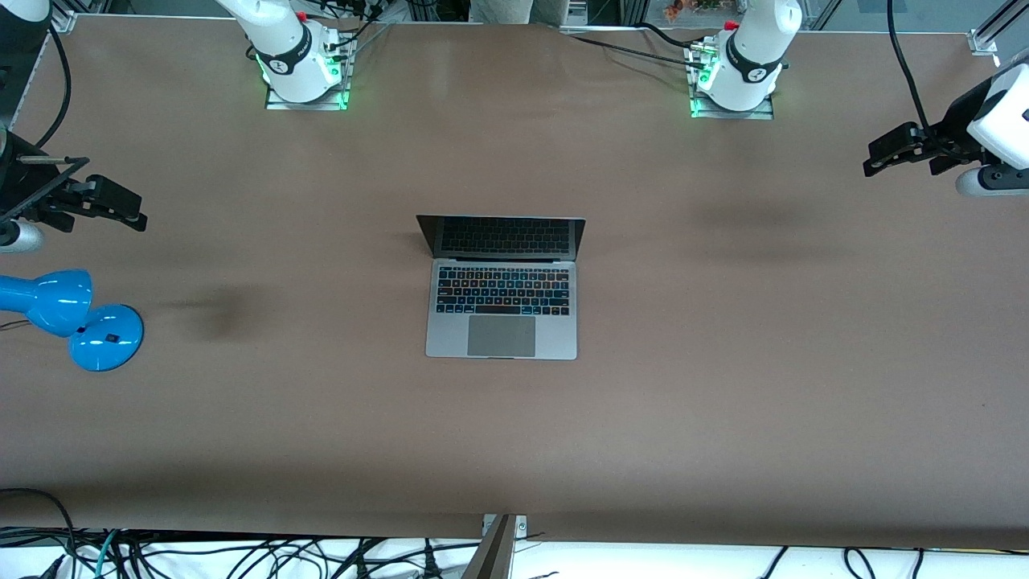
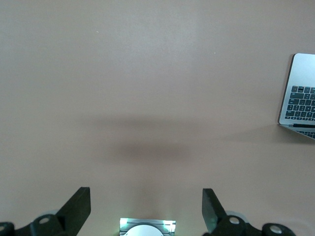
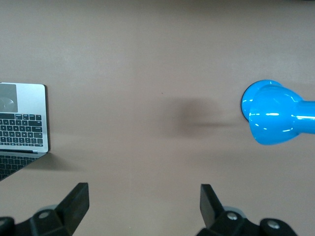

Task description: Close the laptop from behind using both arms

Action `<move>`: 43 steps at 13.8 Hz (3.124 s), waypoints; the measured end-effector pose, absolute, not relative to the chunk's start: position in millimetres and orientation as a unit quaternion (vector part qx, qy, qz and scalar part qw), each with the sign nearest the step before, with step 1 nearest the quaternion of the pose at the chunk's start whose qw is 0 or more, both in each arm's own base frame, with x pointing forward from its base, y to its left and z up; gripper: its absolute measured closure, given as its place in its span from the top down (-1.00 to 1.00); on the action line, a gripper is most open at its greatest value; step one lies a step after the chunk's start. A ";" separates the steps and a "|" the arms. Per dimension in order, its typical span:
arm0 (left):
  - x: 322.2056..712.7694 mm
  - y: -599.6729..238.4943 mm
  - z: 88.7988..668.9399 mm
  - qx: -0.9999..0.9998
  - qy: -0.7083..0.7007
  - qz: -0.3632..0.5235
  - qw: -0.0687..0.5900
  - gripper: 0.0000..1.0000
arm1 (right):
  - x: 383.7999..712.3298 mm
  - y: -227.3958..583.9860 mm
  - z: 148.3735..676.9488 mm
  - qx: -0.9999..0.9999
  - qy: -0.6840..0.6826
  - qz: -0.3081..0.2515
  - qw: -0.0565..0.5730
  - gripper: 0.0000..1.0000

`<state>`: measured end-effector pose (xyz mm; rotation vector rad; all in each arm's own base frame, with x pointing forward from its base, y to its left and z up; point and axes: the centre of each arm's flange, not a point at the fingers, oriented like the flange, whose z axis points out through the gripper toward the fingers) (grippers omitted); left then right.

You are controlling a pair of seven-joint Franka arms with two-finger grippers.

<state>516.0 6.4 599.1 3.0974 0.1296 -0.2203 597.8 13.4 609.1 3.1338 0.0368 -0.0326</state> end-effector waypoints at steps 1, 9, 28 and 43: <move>516.0 6.4 599.2 0.996 0.042 -0.071 0.017 1.00 | 597.4 12.2 608.8 1.000 0.011 -0.012 0.004 1.00; 516.3 4.2 599.3 0.997 0.039 -0.070 0.017 1.00 | 595.5 7.8 607.2 1.000 0.007 -0.021 0.004 1.00; 504.7 -118.6 596.8 0.997 0.039 -0.073 0.005 1.00 | 583.5 119.4 602.5 0.996 0.077 -0.033 -0.009 1.00; 475.4 -297.2 546.5 0.994 0.062 -0.085 0.018 0.99 | 542.9 304.4 545.4 0.997 0.000 -0.081 -0.012 0.87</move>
